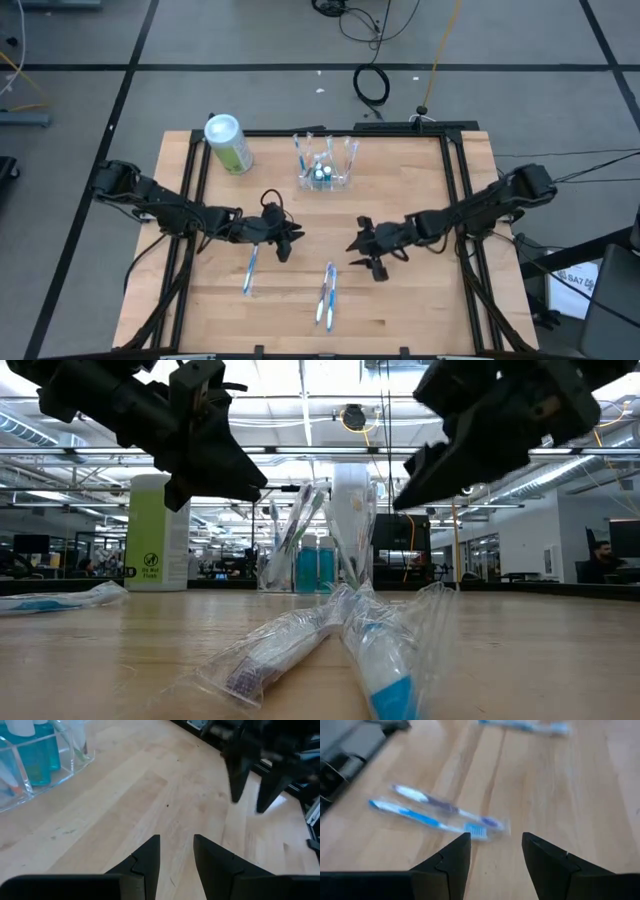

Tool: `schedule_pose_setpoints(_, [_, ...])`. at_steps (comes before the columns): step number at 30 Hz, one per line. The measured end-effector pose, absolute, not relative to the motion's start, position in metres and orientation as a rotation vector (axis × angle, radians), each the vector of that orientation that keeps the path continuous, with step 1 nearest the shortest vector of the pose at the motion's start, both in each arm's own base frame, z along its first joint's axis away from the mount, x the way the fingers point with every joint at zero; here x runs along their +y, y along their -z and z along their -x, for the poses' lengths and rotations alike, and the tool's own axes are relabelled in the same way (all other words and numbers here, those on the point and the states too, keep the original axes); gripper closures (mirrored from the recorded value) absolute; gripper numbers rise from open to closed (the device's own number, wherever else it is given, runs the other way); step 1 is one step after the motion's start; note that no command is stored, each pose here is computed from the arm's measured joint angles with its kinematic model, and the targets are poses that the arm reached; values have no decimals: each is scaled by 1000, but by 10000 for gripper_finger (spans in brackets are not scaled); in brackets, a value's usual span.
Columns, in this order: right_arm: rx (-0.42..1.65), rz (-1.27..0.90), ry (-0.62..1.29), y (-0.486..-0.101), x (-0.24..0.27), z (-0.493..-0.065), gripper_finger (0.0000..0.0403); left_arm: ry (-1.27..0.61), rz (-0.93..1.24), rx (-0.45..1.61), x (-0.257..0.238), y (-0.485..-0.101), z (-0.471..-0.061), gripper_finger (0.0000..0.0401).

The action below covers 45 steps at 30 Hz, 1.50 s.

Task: Pick & Place toothbrushing station
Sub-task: Put the right blue toothbrush into the transparent organizer

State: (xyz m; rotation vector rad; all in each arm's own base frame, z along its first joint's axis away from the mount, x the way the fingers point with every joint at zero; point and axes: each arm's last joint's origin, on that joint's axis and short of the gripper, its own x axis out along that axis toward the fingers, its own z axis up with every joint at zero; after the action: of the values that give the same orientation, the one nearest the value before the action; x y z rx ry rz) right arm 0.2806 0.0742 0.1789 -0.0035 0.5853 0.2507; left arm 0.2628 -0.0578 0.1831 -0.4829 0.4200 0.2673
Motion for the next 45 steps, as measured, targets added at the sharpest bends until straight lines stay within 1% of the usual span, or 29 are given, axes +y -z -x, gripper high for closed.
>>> schedule_pose_setpoints(8, [579,-42,-264,-146,94,-295,232,-287,474,412,-57,-183,-263,279])
schedule_pose_setpoints(15, [581,-86,-253,-122,98,-304,232,-287,475,410,-57,-183,-263,279])
schedule_pose_setpoints(21, [579,-98,-250,-109,99,-308,232,-288,476,405,-57,-184,-263,279])
schedule_pose_setpoints(27, [556,-107,-245,-103,100,-311,232,-288,478,399,-57,-184,-263,279])
schedule_pose_setpoints(31, [546,-74,-174,-102,97,-312,232,-288,480,396,-57,-184,-263,279])
schedule_pose_setpoints(36, [521,-108,-220,-105,96,-314,232,-288,480,396,-57,-184,-263,279])
schedule_pose_setpoints(42, [525,-102,-215,-105,96,-314,233,-288,480,396,-57,-184,-263,279])
schedule_pose_setpoints(45, [529,-85,-225,-104,97,-313,245,-288,480,396,-57,-184,-263,279])
